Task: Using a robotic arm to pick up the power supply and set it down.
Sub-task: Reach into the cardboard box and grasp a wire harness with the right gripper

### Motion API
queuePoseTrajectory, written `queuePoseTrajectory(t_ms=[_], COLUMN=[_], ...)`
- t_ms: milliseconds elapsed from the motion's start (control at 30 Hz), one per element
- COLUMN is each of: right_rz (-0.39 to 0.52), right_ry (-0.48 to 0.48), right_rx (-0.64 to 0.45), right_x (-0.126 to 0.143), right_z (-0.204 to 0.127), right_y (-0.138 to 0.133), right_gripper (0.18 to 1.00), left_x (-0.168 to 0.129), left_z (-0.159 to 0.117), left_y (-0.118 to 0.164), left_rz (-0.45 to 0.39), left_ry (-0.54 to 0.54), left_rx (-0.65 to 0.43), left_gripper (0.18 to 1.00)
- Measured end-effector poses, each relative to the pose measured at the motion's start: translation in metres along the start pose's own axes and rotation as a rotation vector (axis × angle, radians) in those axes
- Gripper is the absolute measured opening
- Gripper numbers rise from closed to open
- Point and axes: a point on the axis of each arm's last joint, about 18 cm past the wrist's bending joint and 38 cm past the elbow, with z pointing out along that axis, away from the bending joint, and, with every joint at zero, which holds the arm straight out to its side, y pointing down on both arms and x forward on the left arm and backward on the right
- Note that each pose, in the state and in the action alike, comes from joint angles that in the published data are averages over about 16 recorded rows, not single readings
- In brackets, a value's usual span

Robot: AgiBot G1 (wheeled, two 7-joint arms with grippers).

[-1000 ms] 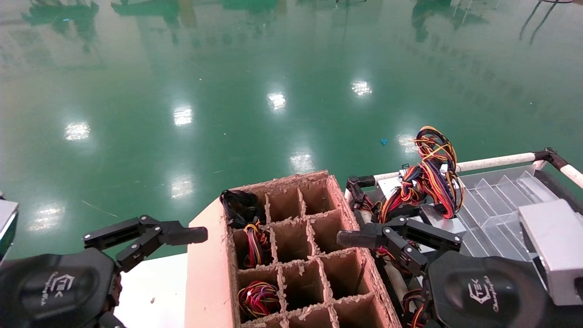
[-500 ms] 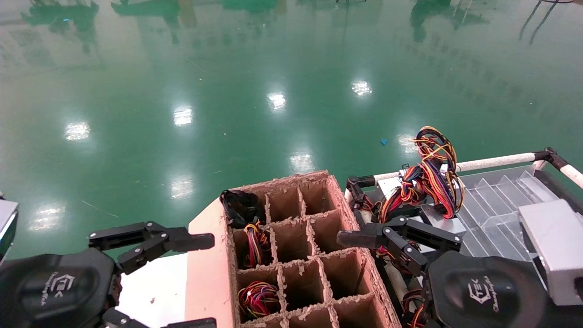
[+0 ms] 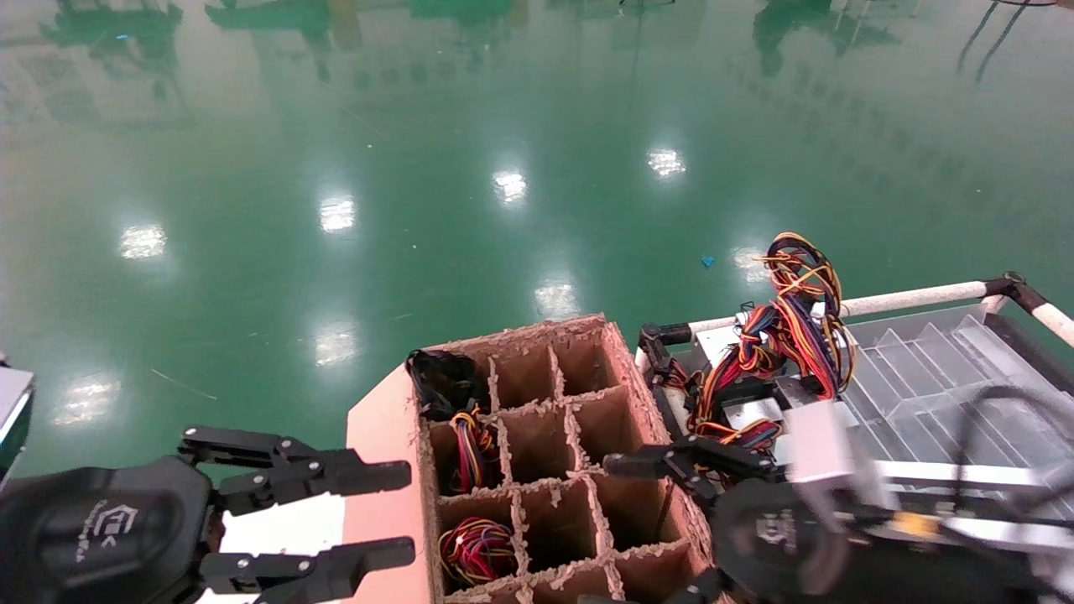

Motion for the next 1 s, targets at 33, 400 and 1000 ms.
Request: queuePoseTrajectory(t_ms=[33, 400, 1000], right_rz=[0.003, -0.017, -0.078], right_ry=[-0.001, -0.037, -0.096], right_rx=[-0.012, -0.126, -0.232], right_x=[0.003, 0.033, 0.056], right_z=[0.005, 0.066, 0.135], right_y=[0.003, 0.024, 0.037], right_gripper=[1.0, 0.998, 0.876], left_x=[0.0, 0.0, 0.0], left_z=[0.0, 0.0, 0.0], left_y=[0.0, 0.0, 0.0], left_rz=[0.0, 0.0, 0.0], left_ry=[0.0, 0.0, 0.0], left_rx=[0.0, 0.0, 0.0], left_gripper=[0.498, 0.297, 0.192])
